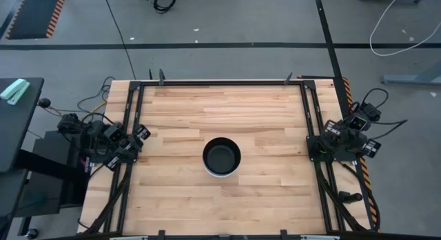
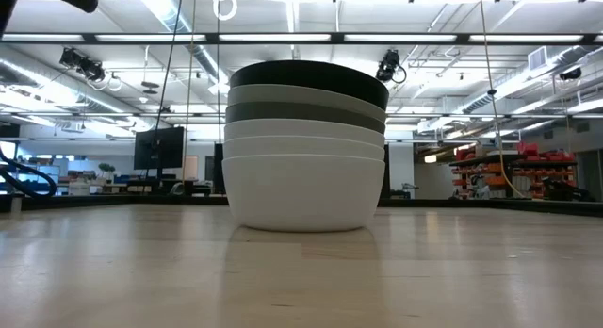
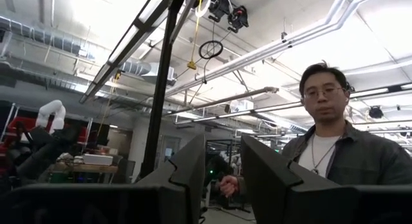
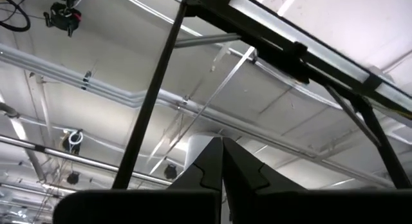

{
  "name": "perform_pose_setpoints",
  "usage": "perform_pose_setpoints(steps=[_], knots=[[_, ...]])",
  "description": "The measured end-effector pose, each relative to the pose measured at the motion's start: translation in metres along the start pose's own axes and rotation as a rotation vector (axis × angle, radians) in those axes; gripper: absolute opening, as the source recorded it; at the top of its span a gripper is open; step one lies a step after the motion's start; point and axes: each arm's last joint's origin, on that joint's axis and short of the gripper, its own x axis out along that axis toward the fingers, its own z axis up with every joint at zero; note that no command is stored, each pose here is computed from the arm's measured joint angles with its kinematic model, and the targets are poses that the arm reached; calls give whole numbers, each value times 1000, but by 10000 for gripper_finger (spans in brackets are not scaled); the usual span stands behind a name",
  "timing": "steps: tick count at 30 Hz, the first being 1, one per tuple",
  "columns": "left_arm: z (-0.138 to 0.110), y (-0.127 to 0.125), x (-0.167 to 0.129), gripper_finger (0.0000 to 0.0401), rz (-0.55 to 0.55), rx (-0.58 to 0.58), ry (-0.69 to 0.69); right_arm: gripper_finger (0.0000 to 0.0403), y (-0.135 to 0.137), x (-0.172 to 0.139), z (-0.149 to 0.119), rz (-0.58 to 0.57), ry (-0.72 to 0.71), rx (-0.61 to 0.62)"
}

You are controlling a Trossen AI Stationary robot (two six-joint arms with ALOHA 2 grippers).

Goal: Nest bowls inside each other
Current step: Return to Home Position

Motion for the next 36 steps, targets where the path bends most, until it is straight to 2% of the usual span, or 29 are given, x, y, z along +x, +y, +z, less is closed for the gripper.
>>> perform_pose_setpoints(steps=[5, 12, 19, 24, 29, 36], knots=[[-2, 0, 0, 107, 5, -2, 20, 14, -1, 0, -5, 6, 60, 45], [-21, 5, -2, 107, 64, -110, 213, 14, -4, -2, -19, 19, 217, 111], [-32, 9, -6, 107, 164, -179, 318, 14, -11, -9, -40, -65, 428, 209], [-39, 12, -9, 107, 243, -188, 374, 14, -13, -13, -48, -89, 509, 186], [-43, 13, -11, 107, 260, -183, 424, 14, -14, -16, -53, -110, 565, 200], [-51, 14, -16, 107, 289, -188, 512, 14, -15, -27, -67, -152, 726, 214]])
